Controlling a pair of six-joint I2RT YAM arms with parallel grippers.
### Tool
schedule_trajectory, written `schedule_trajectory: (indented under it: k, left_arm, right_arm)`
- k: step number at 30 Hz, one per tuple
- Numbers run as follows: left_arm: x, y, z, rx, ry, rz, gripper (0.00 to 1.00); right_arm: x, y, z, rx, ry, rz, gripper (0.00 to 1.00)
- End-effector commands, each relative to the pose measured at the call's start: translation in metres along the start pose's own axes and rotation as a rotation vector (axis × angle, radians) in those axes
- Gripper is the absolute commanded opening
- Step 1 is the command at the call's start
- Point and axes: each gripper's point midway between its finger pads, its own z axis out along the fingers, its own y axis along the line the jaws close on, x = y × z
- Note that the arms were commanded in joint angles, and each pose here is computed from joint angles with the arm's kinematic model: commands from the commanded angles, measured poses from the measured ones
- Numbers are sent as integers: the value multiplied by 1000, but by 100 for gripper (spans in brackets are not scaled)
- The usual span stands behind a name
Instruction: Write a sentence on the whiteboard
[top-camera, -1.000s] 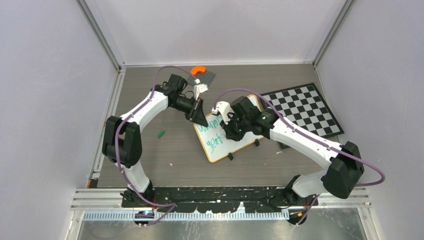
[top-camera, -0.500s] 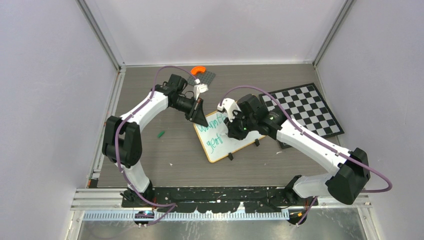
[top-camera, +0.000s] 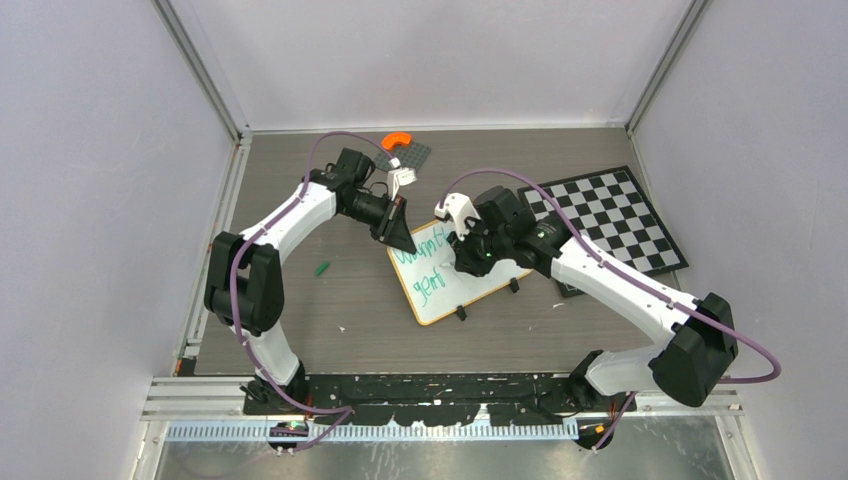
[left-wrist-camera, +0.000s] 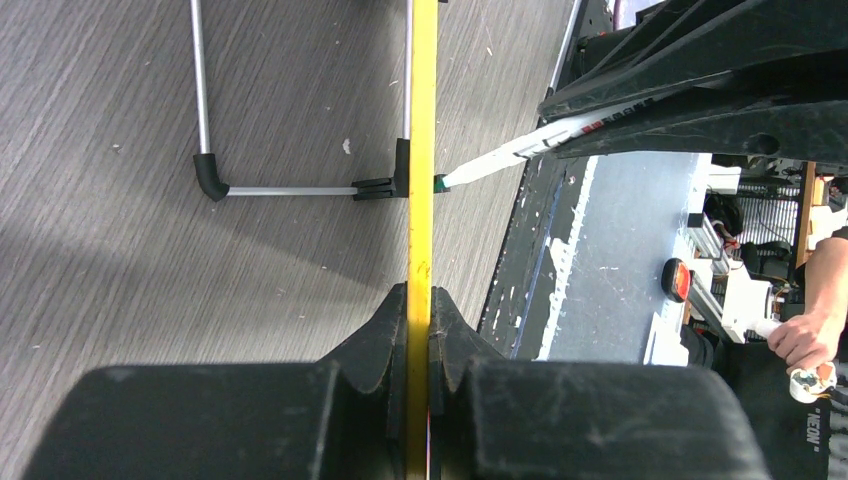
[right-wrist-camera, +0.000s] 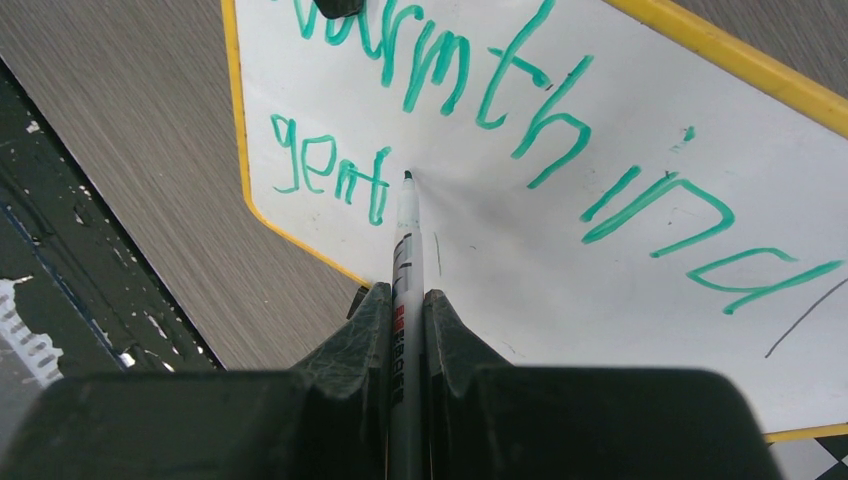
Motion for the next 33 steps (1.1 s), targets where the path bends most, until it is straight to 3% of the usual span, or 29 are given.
schedule_trajectory:
  k: [1, 15, 26, 33]
  left_arm:
    - [-9, -9, -8, -20, -23, 47, 0]
    - [-8, -7, -7, -20, -20, 44, 0]
    - [-8, -9, -6, -18, -19, 43, 0]
    - [-8, -9, -6, -18, -19, 45, 0]
  right_arm:
    - [-5, -7, 8, 31, -15, 2, 0]
    - [40, -5, 11, 27, 89, -9, 0]
    - [8, -5, -6, 41, -1, -11, 0]
    - [8, -6, 4, 32, 8, -9, 0]
